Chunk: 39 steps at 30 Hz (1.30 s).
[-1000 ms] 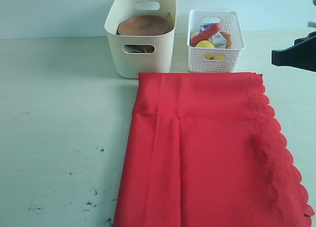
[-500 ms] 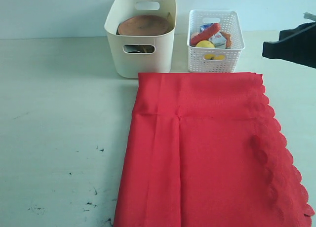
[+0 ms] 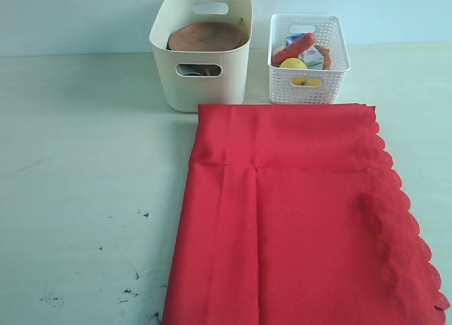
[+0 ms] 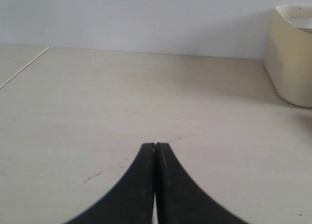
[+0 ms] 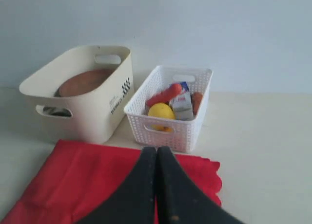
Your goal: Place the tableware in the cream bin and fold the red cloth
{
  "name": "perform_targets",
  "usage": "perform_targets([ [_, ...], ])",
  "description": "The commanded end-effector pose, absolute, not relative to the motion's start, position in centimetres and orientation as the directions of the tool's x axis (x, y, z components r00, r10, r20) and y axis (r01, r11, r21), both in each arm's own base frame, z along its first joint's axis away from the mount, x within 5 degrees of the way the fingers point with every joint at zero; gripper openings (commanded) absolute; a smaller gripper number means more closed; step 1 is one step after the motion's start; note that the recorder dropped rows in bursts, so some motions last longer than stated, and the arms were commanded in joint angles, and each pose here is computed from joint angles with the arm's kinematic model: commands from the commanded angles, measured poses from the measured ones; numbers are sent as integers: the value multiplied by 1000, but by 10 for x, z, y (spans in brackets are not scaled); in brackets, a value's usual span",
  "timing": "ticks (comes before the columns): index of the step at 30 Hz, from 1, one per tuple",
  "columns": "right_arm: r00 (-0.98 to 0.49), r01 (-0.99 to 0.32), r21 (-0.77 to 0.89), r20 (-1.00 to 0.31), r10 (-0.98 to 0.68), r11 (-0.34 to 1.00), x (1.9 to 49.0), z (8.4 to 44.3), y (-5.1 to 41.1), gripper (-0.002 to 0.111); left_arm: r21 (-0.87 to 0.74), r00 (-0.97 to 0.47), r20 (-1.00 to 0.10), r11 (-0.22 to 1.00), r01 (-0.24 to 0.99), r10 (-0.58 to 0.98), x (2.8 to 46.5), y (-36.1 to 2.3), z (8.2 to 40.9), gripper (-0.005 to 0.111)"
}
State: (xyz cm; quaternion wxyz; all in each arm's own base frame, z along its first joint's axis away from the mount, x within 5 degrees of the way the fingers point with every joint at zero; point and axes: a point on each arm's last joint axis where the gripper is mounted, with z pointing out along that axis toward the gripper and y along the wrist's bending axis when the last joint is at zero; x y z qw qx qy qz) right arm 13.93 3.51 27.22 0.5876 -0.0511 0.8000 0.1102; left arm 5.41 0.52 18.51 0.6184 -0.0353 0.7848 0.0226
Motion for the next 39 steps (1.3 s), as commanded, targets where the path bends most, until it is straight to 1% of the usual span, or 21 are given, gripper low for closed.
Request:
perform_targets([
  [1,-318,-209,116,-947,45,971,120,248,30,0,-17,-228,-973,997,-76,-34,54,5,184,1],
  [6,-329,-209,116,-943,42,971,111,239,28,0,-17,-228,-973,997,-76,-34,54,5,184,1],
  [24,-312,-196,120,-948,54,973,110,241,26,0,-17,-228,-973,997,-76,-34,54,5,184,1],
  [28,-244,-120,122,-966,90,985,104,247,16,0,-17,-228,-973,997,-76,-34,54,5,184,1],
  [32,-130,-55,126,-985,118,991,91,258,6,0,-17,-228,-973,997,-76,-34,54,5,184,1],
  [35,-73,-42,126,-990,123,991,84,262,4,0,-17,-228,-973,997,-76,-34,54,5,184,1],
  [39,-43,-45,128,-991,126,991,81,265,4,0,-17,-228,-973,997,-76,-34,54,5,184,1],
])
